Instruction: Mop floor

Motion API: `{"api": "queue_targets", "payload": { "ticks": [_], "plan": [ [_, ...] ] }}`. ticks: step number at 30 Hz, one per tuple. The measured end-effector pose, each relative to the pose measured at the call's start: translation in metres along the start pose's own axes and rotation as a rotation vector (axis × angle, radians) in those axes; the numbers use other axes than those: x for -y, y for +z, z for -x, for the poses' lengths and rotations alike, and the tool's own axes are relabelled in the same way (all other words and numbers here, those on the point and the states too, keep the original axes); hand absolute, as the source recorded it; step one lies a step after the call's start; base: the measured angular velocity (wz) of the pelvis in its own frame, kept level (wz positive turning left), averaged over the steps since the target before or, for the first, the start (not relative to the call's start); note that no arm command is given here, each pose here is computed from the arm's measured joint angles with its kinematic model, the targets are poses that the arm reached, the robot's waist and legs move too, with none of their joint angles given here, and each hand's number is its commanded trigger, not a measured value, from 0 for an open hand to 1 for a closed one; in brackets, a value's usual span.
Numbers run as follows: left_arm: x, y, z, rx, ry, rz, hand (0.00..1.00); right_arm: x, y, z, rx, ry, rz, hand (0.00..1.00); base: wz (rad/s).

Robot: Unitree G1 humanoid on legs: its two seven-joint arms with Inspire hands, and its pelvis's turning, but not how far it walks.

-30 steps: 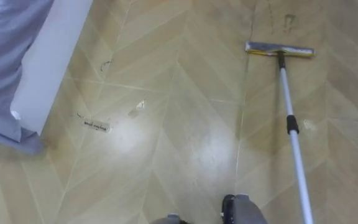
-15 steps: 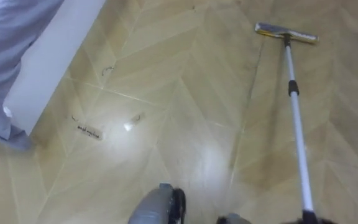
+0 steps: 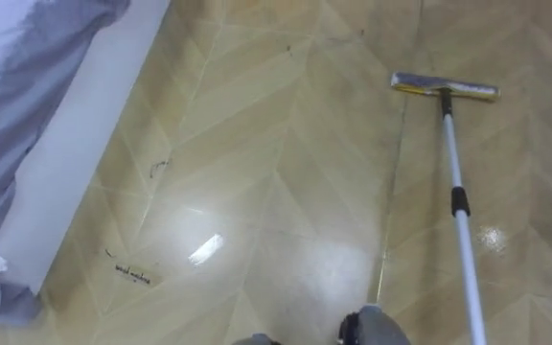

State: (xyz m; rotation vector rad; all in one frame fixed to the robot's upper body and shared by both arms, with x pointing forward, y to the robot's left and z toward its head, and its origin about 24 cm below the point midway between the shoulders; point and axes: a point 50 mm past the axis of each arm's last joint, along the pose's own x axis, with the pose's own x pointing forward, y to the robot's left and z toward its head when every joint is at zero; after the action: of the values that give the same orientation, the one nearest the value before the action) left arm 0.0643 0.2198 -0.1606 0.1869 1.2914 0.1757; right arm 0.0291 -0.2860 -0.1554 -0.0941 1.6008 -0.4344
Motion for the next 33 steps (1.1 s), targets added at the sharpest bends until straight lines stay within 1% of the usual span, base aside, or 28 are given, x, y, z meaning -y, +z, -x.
{"api": "queue_targets", "payload": {
  "ticks": [2, 3, 5, 8, 10, 12, 15, 17, 18, 20, 24, 26, 28, 29, 30, 32, 33],
  "plan": [
    [-0.001, -0.006, 0.001, -0.013, 0.013, -0.007, 0.00, 0.003, 0.040, 0.008, 0.086, -0.007, -0.010, 1.00, 0.08],
    [-0.003, -0.008, 0.002, -0.013, 0.017, -0.008, 0.00, 0.003, 0.051, 0.011, 0.114, -0.005, -0.014, 1.00, 0.00],
    [-0.008, -0.014, 0.003, -0.012, 0.028, -0.009, 0.00, -0.002, 0.094, 0.025, 0.233, 0.016, -0.037, 1.00, -0.16],
    [-0.009, -0.024, 0.005, -0.037, 0.026, -0.005, 0.00, -0.004, 0.120, 0.036, 0.316, 0.055, -0.069, 1.00, -0.08],
    [-0.009, -0.027, 0.006, -0.042, 0.012, -0.006, 0.00, -0.006, 0.116, 0.034, 0.317, 0.087, -0.097, 1.00, 0.30],
    [-0.008, -0.017, 0.004, -0.018, -0.005, -0.007, 0.00, -0.004, 0.100, 0.027, 0.284, 0.106, -0.131, 1.00, 0.42],
    [-0.005, -0.001, 0.002, 0.032, -0.021, -0.027, 0.00, 0.013, 0.059, 0.013, 0.193, 0.067, -0.129, 1.00, 0.30],
    [-0.003, 0.007, 0.001, 0.072, -0.018, -0.056, 0.00, 0.028, 0.008, 0.002, 0.060, -0.008, -0.093, 1.00, 0.13],
    [-0.002, 0.008, 0.001, 0.075, -0.018, -0.054, 0.00, 0.029, -0.003, 0.000, 0.033, -0.019, -0.092, 1.00, 0.04],
    [-0.001, 0.008, 0.001, 0.074, -0.014, -0.052, 0.00, 0.021, -0.035, -0.004, -0.043, -0.022, -0.069, 1.00, -0.03],
    [0.004, 0.003, 0.002, 0.046, -0.015, -0.027, 0.00, 0.000, -0.062, -0.005, -0.114, 0.014, -0.056, 1.00, -0.03],
    [0.006, -0.003, 0.002, 0.028, -0.020, -0.004, 0.00, -0.001, -0.060, -0.005, -0.115, 0.019, -0.050, 1.00, -0.21],
    [0.003, -0.004, 0.001, 0.015, -0.011, 0.005, 0.00, -0.003, -0.051, -0.005, -0.105, 0.022, -0.049, 1.00, 0.05],
    [0.001, -0.004, 0.001, 0.013, -0.005, 0.022, 0.00, -0.004, -0.035, -0.004, -0.076, 0.019, -0.057, 1.00, 0.17],
    [0.000, -0.005, 0.001, 0.008, -0.002, 0.031, 0.00, -0.003, -0.029, -0.003, -0.070, 0.013, -0.058, 1.00, 0.00],
    [-0.001, -0.009, 0.001, -0.016, 0.011, 0.030, 0.00, 0.005, 0.012, 0.002, 0.007, -0.022, -0.065, 1.00, -0.12],
    [-0.002, -0.010, 0.001, -0.019, 0.013, 0.029, 0.00, 0.007, 0.025, 0.005, 0.038, -0.027, -0.071, 1.00, -0.07]
  ]
}}
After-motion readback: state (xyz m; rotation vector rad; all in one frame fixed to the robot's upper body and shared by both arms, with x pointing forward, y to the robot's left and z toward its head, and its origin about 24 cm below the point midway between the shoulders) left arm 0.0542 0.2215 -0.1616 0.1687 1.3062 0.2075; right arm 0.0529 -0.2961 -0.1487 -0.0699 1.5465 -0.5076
